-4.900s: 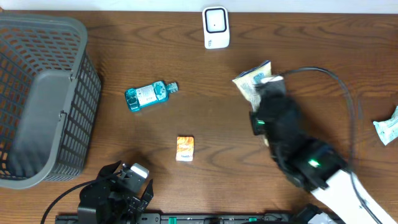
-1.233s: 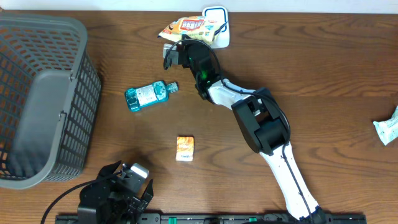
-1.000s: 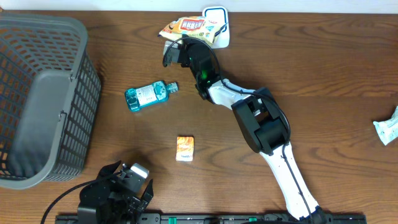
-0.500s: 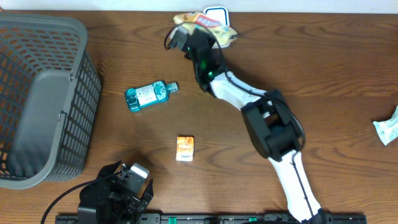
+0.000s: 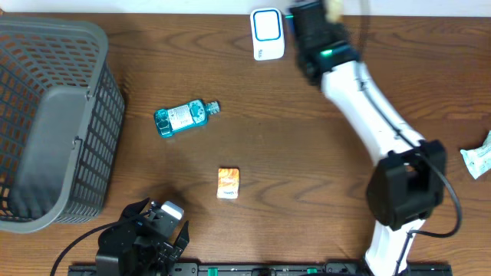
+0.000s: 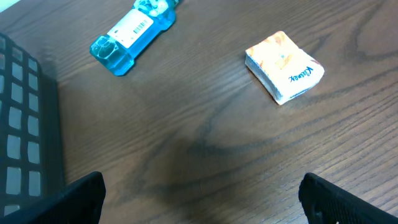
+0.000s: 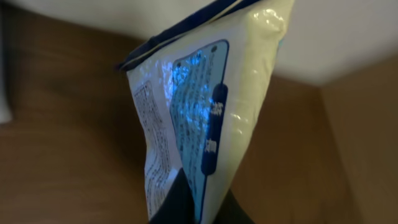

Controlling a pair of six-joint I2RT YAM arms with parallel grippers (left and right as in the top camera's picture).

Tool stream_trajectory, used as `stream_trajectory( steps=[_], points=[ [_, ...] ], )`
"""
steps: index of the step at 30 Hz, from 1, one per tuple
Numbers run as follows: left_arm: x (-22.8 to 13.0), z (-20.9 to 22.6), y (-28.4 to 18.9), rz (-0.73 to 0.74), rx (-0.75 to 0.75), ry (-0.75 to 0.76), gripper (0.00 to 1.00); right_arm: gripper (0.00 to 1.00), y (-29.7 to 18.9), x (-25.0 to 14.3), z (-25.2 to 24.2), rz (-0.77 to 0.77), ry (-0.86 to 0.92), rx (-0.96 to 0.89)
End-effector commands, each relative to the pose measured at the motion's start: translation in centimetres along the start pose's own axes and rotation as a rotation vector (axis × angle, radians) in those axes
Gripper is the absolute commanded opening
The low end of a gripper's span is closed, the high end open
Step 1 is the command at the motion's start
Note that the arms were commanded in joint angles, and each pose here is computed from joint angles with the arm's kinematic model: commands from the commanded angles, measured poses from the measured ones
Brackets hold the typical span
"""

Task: Scan the item barcode
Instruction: 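Carry the snack bag right away from the scanner, then release the snack bag at the right edge and swing the right gripper left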

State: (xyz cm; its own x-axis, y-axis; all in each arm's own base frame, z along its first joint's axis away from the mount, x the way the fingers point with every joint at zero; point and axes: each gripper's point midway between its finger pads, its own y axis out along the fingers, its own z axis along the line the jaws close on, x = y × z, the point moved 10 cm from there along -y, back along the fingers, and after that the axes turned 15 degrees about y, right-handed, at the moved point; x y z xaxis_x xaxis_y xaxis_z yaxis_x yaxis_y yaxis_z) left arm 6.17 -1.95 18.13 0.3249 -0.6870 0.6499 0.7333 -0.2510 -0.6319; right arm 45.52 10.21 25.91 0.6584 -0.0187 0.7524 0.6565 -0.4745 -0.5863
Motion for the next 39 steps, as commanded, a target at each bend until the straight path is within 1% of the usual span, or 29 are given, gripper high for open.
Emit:
stream_trajectory(
  steps=[1, 5, 10, 14, 18, 19, 21, 22, 23, 24, 25, 28, 31, 33, 35, 36, 39],
  points=[
    [-0.2, 0.0, 0.1, 0.021, 0.004, 0.005, 0.99, 0.01, 3.2, -0.8, -5.5, 0.088, 0.317, -0.174],
    [-0.3, 0.0, 0.1, 0.021, 0.004, 0.005, 0.99, 0.01, 7.7, -3.7, -11.4, 0.210, 0.387, -0.336],
    [-0.2, 0.0, 0.1, 0.021, 0.004, 0.005, 0.99, 0.01, 12.3, -7.2, -18.3, 0.259, 0.503, -0.476],
    [-0.2, 0.0, 0.1, 0.021, 0.004, 0.005, 0.99, 0.01, 13.7, -9.0, -23.2, 0.308, 0.568, -0.567],
    [-0.2, 0.0, 0.1, 0.021, 0.004, 0.005, 0.99, 0.01, 14.3, -9.8, -26.5, 0.323, 0.619, -0.623],
    [-0.2, 0.0, 0.1, 0.021, 0.004, 0.005, 0.99, 0.04, 14.4, -10.0, -26.9, 0.330, 0.633, -0.619],
    [-0.3, 0.0, 0.1, 0.021, 0.004, 0.005, 0.99, 0.25, 14.7, -10.2, -27.6, 0.346, 0.669, -0.585],
    [-0.2, 0.0, 0.1, 0.021, 0.004, 0.005, 0.99, 0.40, 14.8, -10.2, -27.7, 0.350, 0.685, -0.562],
    [-0.2, 0.0, 0.1, 0.021, 0.004, 0.005, 0.99, 0.57, 14.9, -10.1, -27.7, 0.352, 0.701, -0.530],
    [-0.2, 0.0, 0.1, 0.021, 0.004, 0.005, 0.99, 0.81, 14.9, -9.9, -27.5, 0.353, 0.713, -0.500],
    [-0.2, 0.0, 0.1, 0.021, 0.004, 0.005, 0.99, 0.99, 14.7, -9.6, -27.3, 0.353, 0.727, -0.460],
    [-0.2, 0.0, 0.1, 0.021, 0.004, 0.005, 0.99, 0.99, 13.6, -7.8, -26.3, 0.342, 0.769, -0.311],
    [-0.2, 0.0, 0.1, 0.021, 0.004, 0.005, 0.99, 0.99, 10.4, -5.2, -24.2, 0.343, 0.823, -0.007],
    [-0.2, 0.0, 0.1, 0.021, 0.004, 0.005, 0.99, 0.99, 8.5, -4.0, -22.9, 0.358, 0.871, 0.153],
    [-0.2, 0.0, 0.1, 0.021, 0.004, 0.005, 0.99, 0.99, 6.1, -3.1, -21.1, 0.401, 0.914, 0.317],
    [-0.3, 0.0, 0.1, 0.021, 0.004, 0.005, 0.99, 0.99, 5.3, -2.8, -20.4, 0.419, 0.920, 0.369],
    [-0.2, 0.0, 0.1, 0.021, 0.004, 0.005, 0.99, 0.99, 2.4, -2.6, -16.1, 0.515, 0.863, 0.518]
  ],
)
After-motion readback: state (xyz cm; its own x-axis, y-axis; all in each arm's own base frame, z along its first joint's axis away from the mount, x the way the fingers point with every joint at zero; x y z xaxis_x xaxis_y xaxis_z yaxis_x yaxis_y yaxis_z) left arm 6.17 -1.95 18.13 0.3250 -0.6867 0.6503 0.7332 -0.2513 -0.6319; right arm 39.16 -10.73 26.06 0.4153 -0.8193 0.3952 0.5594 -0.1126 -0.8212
